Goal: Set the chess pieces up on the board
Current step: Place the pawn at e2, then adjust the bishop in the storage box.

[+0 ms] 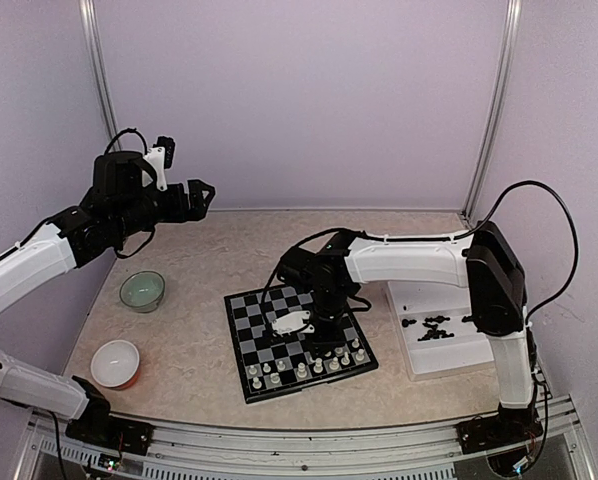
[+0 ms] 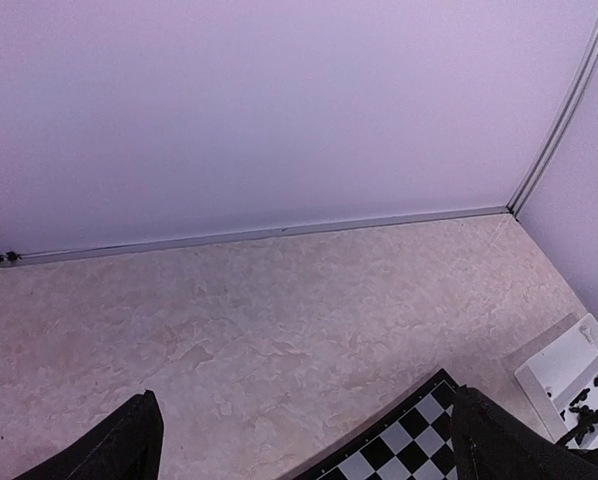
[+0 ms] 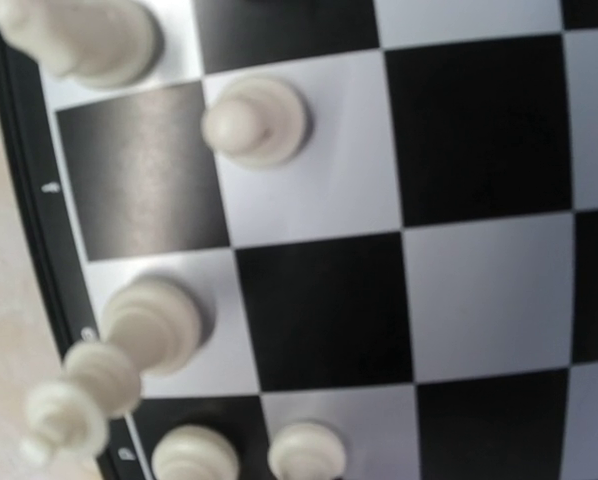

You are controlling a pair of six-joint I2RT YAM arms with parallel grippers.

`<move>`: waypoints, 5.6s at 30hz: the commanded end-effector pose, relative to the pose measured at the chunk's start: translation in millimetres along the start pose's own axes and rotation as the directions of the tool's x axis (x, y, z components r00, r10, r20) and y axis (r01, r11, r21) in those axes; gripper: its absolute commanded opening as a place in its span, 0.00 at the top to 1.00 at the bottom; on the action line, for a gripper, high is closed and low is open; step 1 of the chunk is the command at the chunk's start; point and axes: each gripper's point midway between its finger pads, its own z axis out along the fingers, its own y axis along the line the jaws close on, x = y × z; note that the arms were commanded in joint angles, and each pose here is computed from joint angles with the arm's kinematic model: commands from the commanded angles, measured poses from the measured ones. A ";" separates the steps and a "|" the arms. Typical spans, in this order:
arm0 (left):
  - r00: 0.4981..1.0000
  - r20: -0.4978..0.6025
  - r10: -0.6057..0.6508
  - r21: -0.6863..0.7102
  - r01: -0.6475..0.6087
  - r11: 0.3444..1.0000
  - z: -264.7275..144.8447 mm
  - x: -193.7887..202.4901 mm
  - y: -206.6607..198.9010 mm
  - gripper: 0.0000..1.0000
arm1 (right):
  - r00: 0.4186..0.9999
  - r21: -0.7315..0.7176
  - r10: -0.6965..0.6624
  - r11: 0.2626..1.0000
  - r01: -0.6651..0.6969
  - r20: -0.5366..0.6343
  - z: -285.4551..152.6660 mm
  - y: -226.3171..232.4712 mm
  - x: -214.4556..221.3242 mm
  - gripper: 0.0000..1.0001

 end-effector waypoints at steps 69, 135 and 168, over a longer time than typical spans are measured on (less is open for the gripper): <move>0.999 -0.019 0.027 0.446 -0.016 0.895 41.5 15.1 -158.0 0.16 | 0.311 0.456 0.915 0.169 -0.874 0.257 -82.8 -95.5 448.1 0.66; 0.985 -0.173 -0.006 0.547 0.101 0.831 48.4 51.1 -180.8 0.25 | 0.223 0.330 0.960 0.158 -0.931 0.169 -64.2 -66.1 447.2 0.57; 0.982 -0.188 -0.001 0.544 0.105 0.833 65.3 51.2 -188.4 0.25 | 0.402 0.087 0.862 0.395 -0.915 0.309 -92.4 -107.9 368.6 0.75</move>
